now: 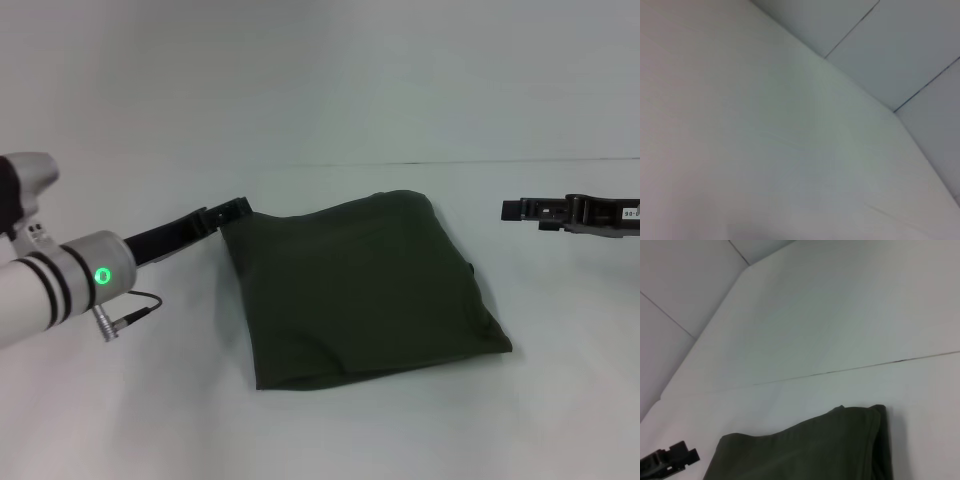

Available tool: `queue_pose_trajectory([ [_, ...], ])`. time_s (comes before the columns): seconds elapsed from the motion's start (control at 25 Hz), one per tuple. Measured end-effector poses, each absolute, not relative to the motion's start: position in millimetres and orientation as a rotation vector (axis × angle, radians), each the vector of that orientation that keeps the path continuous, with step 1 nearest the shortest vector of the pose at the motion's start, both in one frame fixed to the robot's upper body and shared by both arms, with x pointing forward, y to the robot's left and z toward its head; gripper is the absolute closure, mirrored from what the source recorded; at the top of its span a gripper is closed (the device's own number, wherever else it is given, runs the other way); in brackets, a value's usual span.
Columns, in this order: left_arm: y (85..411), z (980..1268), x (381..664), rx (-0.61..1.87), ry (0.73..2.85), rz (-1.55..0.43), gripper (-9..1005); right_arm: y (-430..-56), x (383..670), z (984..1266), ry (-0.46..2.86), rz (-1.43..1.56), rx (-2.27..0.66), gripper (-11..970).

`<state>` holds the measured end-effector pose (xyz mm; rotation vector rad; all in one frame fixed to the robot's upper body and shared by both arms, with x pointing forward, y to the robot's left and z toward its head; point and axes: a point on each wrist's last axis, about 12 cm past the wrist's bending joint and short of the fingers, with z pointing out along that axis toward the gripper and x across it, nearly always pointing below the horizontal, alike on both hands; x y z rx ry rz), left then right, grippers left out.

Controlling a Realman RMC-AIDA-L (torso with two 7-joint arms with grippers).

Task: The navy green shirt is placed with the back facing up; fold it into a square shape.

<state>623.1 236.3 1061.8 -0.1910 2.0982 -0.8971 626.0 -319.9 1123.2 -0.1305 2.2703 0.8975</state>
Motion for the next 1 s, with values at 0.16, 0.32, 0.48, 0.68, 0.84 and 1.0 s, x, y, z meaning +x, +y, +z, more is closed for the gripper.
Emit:
queue_pose_trajectory([
  [0.16, 227, 1060, 627, -0.177, 2.129, -0.885, 60, -321, 625, 1123, 2.270, 0.892, -0.131, 65],
  [0.32, 219, 1061, 629, -0.145, 2.141, -0.881, 60, -322, 625, 1122, 2.271, 0.888, -0.129, 65],
  [0.48, 213, 1060, 630, -0.120, 2.157, -0.856, 60, -323, 625, 1123, 2.270, 0.885, -0.134, 65],
  [0.68, 211, 1059, 630, -0.121, 2.162, -0.844, 59, -322, 625, 1123, 2.267, 0.883, -0.138, 65],
  [0.84, 212, 1057, 629, -0.117, 2.170, -0.839, 59, -323, 626, 1124, 2.266, 0.882, -0.138, 65],
  [1.0, 206, 1055, 626, -0.082, 2.190, -0.845, 76, -323, 626, 1124, 2.263, 0.876, -0.133, 65],
])
